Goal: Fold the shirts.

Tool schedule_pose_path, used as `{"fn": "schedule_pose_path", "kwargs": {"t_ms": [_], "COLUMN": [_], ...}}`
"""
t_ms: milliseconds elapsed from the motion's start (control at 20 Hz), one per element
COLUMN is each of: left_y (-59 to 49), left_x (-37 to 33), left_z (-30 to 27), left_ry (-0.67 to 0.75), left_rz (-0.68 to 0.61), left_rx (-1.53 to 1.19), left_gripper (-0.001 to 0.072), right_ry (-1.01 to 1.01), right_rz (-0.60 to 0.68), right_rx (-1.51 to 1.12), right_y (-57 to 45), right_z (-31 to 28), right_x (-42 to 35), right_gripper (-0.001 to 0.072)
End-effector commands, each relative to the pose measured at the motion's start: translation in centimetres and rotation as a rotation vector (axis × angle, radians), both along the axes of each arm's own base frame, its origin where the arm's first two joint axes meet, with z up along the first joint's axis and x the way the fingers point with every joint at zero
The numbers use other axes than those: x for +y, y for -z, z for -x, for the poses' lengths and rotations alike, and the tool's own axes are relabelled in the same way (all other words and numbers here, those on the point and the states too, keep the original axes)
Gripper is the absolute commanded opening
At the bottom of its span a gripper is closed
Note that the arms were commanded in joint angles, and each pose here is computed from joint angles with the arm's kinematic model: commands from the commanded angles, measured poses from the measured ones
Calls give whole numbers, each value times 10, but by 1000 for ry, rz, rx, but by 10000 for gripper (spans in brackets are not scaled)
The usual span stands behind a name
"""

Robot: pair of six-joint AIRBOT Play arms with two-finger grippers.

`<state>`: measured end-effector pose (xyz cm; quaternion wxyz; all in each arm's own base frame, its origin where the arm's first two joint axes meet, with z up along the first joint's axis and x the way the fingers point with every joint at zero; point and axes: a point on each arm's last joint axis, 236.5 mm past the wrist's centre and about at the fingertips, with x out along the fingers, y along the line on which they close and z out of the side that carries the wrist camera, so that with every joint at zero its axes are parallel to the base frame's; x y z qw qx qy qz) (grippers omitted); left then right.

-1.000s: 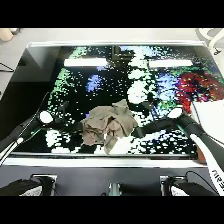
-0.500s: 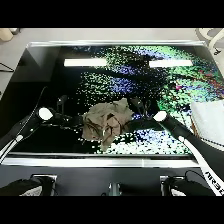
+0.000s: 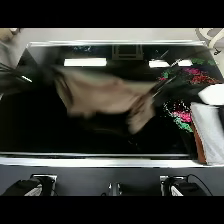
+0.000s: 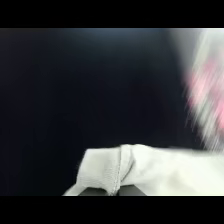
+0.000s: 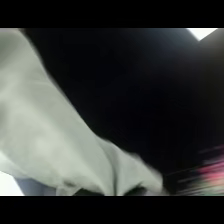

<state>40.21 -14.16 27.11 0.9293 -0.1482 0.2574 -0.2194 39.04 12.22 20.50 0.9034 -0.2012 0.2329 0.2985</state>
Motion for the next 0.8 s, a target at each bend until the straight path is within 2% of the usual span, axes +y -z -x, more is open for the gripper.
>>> {"fn": "schedule_pose_path", "kwargs": {"t_ms": [0,150,300,400,500,600,750], "left_y": [-197,-255,-242,-202,-140,-66,58], "left_x": [38,39,40,41,41,38,37], "left_z": [78,142,158,148,132,121,113], "left_ry": [-83,-78,-68,-54,-46,-8,18], "left_rz": [5,40,-14,-88,-107,-145,-166], "left_rx": [-472,-631,-592,-449,-213,17,333], "left_gripper": [29,29,29,29,30,30,32], "right_ry": [167,162,157,139,117,62,-30], "right_rz": [106,50,79,91,80,133,159], "right_rx": [-516,-667,-605,-425,-167,97,315], "right_y": [-195,-250,-235,-194,-136,-71,6], "right_z": [60,115,128,126,120,115,80], "right_x": [-60,-54,-55,-53,-48,-47,-40], "right_gripper": [20,20,21,22,21,21,23]}}
